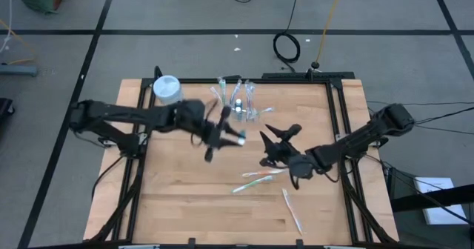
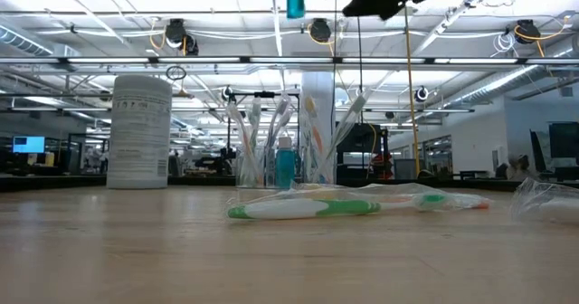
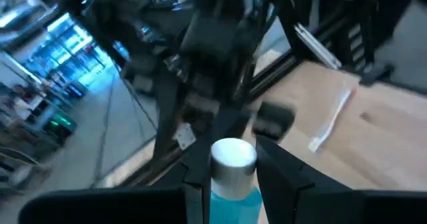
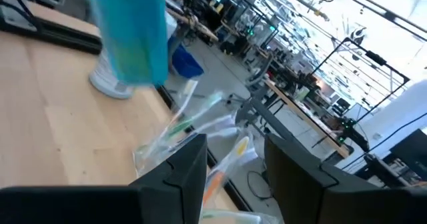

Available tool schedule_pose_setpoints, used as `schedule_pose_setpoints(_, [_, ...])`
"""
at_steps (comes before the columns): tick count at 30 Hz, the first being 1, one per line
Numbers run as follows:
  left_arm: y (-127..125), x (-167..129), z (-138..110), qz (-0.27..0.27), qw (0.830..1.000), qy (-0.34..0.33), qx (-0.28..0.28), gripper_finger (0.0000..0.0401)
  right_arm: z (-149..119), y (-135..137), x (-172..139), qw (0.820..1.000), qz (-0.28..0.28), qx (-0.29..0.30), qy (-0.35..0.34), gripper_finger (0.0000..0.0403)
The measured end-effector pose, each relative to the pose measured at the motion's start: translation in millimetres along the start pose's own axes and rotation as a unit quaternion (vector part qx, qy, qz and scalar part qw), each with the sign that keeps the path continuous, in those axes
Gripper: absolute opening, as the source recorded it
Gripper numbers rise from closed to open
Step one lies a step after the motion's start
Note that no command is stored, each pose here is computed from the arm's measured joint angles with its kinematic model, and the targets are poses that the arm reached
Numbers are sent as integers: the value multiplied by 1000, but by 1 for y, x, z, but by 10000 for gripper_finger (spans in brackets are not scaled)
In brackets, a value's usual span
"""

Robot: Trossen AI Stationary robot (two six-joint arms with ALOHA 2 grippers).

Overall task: Pick & Place toothbrushing station
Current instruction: Put the mouthwash into the transparent organizer

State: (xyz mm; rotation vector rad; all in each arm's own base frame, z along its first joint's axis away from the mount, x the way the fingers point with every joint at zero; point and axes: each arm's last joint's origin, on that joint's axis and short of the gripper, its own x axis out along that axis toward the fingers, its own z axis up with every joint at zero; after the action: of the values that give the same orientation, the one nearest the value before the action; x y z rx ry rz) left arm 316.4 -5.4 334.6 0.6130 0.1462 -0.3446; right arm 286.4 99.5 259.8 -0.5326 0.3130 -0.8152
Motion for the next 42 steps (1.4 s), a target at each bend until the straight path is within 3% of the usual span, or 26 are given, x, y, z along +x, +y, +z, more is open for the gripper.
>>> schedule_pose_setpoints(7, [10, -11, -86, 79, 990, -40, -105, 79, -7, -8, -14, 1000, 13, 2, -10, 141])
schedule_pose_setpoints(10, [6, -15, -110, 89, 983, -65, -148, 79, -11, -12, -14, 1000, 11, 7, -10, 141])
schedule_pose_setpoints(14, [-1, -15, -138, 105, 981, -41, -158, 80, -16, -15, -11, 1000, 4, 27, -11, 141])
schedule_pose_setpoints(18, [6, -11, -149, 143, 977, -55, -149, 90, -17, -16, -9, 999, 1, 35, -13, 141])
schedule_pose_setpoints(24, [13, -11, -171, 216, 961, -12, -172, 78, -18, -15, -8, 999, 0, 32, -11, 141])
schedule_pose_setpoints(27, [14, -11, -177, 218, 954, -11, -204, 78, -18, -15, -8, 999, 1, 31, -12, 141])
schedule_pose_setpoints(37, [17, 21, -183, 195, 964, -5, -180, 85, -17, -16, -6, 999, 9, 36, -16, 141])
schedule_pose_setpoints(42, [25, 24, -190, 209, 956, 5, -205, 86, -17, -16, -6, 999, 8, 37, -16, 141])
